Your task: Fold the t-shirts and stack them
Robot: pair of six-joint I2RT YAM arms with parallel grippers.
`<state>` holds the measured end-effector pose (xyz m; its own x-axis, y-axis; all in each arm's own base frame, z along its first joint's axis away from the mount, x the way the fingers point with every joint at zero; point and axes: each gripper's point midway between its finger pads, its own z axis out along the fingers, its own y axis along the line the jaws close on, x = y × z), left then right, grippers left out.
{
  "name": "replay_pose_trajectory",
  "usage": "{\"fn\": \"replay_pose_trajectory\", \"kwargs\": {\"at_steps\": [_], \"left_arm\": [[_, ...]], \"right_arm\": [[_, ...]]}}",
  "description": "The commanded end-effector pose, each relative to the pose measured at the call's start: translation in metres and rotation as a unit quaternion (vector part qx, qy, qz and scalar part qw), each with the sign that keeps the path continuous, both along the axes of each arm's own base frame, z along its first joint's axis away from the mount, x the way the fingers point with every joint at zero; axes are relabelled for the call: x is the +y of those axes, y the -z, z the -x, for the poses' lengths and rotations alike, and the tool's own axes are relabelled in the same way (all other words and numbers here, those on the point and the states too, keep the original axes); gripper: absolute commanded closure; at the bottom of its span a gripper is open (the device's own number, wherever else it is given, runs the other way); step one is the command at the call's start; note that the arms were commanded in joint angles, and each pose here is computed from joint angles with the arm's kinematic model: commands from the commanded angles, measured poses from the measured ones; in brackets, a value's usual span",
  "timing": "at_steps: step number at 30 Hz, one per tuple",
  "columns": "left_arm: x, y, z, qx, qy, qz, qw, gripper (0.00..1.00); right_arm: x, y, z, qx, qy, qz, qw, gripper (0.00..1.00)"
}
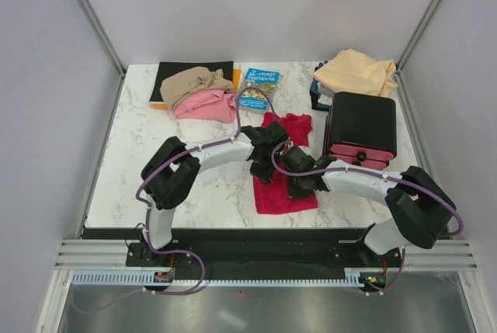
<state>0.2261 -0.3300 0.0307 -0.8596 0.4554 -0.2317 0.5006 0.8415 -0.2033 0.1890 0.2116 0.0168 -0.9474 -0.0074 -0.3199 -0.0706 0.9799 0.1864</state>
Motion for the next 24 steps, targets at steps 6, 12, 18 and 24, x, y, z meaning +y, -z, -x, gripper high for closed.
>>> {"fn": "replay_pose_trajectory", "kwargs": {"at_steps": [6, 12, 18, 24], "left_arm": [[-0.013, -0.011, -0.056, -0.074, -0.068, 0.010, 0.995, 0.98], [-0.004, -0.016, -0.080, -0.087, -0.099, 0.011, 0.991, 0.98], [0.013, -0.022, -0.105, -0.108, -0.138, 0.004, 0.985, 0.98], [0.020, -0.042, -0.113, -0.107, -0.131, 0.018, 0.985, 0.98]], "right_arm": [[0.002, 0.011, 0.005, 0.004, -0.009, 0.001, 1.000, 1.00], [0.001, 0.013, 0.007, 0.006, -0.007, 0.001, 1.000, 1.00], [0.001, 0.014, 0.009, 0.009, -0.007, -0.002, 1.000, 1.00], [0.001, 0.017, 0.009, 0.011, -0.012, 0.002, 1.000, 1.00]]}}
